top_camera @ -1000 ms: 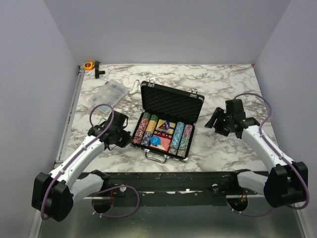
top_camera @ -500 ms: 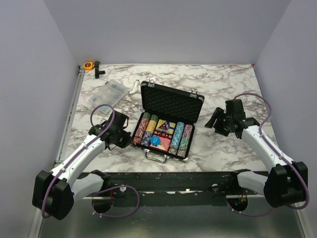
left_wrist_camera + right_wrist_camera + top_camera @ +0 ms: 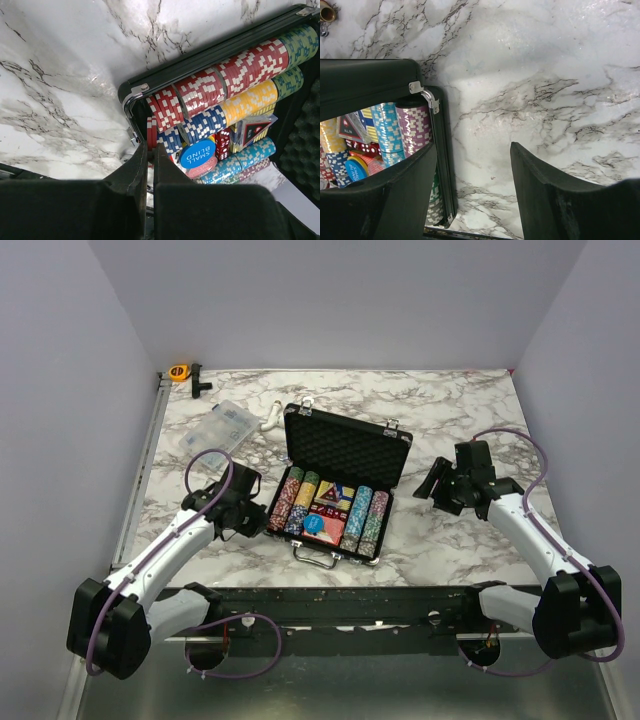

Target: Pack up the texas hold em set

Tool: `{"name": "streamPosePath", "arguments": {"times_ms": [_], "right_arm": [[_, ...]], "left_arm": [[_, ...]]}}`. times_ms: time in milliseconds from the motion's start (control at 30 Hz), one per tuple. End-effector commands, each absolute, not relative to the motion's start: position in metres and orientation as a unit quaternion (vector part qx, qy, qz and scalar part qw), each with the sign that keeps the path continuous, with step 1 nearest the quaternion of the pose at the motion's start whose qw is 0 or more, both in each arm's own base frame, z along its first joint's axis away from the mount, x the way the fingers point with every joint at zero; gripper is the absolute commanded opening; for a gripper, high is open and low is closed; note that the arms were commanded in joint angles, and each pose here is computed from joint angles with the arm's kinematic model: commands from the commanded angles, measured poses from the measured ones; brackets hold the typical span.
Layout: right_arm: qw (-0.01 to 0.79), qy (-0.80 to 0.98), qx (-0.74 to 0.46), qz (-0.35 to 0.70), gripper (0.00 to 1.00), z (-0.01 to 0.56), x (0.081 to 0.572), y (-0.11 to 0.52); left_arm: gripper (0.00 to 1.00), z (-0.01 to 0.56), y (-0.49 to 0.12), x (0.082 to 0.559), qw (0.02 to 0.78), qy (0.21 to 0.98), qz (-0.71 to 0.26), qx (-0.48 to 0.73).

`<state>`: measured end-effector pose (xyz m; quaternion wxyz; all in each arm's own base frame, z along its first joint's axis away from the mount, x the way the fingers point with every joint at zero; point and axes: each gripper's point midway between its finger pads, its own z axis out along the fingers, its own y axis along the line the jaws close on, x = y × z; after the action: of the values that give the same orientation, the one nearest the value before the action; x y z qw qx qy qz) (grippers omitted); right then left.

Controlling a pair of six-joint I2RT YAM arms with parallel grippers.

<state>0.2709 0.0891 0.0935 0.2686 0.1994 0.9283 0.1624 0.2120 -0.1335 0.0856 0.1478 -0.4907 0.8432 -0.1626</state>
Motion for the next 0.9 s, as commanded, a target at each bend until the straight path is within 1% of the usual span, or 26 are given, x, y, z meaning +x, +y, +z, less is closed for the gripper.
{"name": "streamPosePath", "arguments": {"times_ms": [0, 300, 367, 433, 467, 500, 533, 667, 767, 867], "right_arm": [[0.275, 0.926, 0.204, 0.161, 0.63, 0.093, 0.271, 0.088], [0.269, 0.926, 0.205, 0.166, 0.63, 0.092, 0.269, 0.09], [0.271, 0.926, 0.205, 0.167, 0.63, 0.092, 0.27, 0.09], [0.27, 0.926, 0.204, 0.167, 0.63, 0.092, 0.269, 0.09], [0.271, 0.926, 0.203, 0.167, 0.63, 0.092, 0.269, 0.09], [0.272, 0.926, 0.203, 0.168, 0.63, 0.092, 0.269, 0.09], [0.272, 0.926, 0.203, 0.167, 0.63, 0.092, 0.269, 0.09], [0.273, 0.925, 0.203, 0.169, 0.63, 0.093, 0.269, 0.09], [0.271, 0.925, 0.206, 0.168, 0.63, 0.095, 0.268, 0.09], [0.278, 0.924, 0.206, 0.164, 0.63, 0.097, 0.268, 0.088]], "left_arm": [[0.0, 0.091, -0.139, 0.219, 0.149, 0.836, -0.178, -0.497], [0.0, 0.084, -0.146, 0.217, 0.125, 0.833, -0.186, -0.506], [0.04, 0.082, -0.146, 0.217, 0.122, 0.833, -0.182, -0.508], [0.11, 0.081, -0.146, 0.216, 0.119, 0.833, -0.178, -0.51], [0.16, 0.081, -0.145, 0.215, 0.118, 0.833, -0.177, -0.51], [0.21, 0.081, -0.145, 0.215, 0.118, 0.833, -0.175, -0.511], [0.3, 0.082, -0.145, 0.215, 0.117, 0.834, -0.175, -0.51], [0.5, 0.084, -0.145, 0.216, 0.12, 0.837, -0.176, -0.505], [0.63, 0.087, -0.145, 0.218, 0.125, 0.841, -0.176, -0.496], [0.72, 0.096, -0.141, 0.226, 0.154, 0.85, -0.176, -0.472]]}}
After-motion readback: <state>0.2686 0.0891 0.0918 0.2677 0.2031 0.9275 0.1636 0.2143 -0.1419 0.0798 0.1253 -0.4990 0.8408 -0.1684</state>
